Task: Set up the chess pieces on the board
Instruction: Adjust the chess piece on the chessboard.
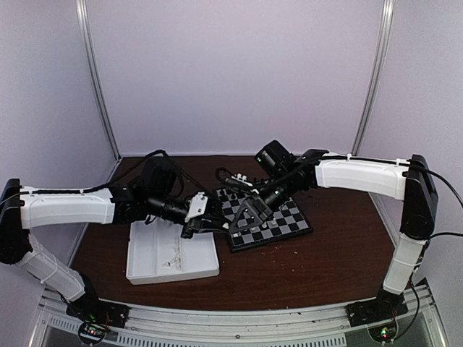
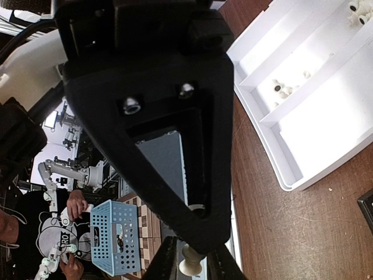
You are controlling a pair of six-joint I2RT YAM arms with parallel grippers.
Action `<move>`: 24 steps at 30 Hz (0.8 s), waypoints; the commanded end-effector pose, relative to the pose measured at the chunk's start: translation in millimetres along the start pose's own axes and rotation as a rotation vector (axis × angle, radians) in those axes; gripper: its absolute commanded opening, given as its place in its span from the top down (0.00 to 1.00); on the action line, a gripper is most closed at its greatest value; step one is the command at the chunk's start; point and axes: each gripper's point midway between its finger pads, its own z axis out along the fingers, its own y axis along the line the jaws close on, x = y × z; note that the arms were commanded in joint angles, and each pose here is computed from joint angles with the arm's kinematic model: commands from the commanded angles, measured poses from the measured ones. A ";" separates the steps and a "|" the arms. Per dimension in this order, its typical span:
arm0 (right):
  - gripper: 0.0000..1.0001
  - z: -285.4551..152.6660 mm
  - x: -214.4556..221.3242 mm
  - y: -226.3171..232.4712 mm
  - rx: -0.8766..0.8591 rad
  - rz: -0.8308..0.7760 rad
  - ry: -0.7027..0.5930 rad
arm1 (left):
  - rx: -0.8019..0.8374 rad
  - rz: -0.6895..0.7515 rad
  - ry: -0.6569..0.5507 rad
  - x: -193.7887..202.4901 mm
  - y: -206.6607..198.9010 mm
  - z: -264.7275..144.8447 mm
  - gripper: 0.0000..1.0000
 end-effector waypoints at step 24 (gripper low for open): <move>0.56 -60.9 -72.8 -2.7 0.088 0.037 -0.629 | -0.448 -0.232 -0.176 -13.7 59.1 -31.6 0.93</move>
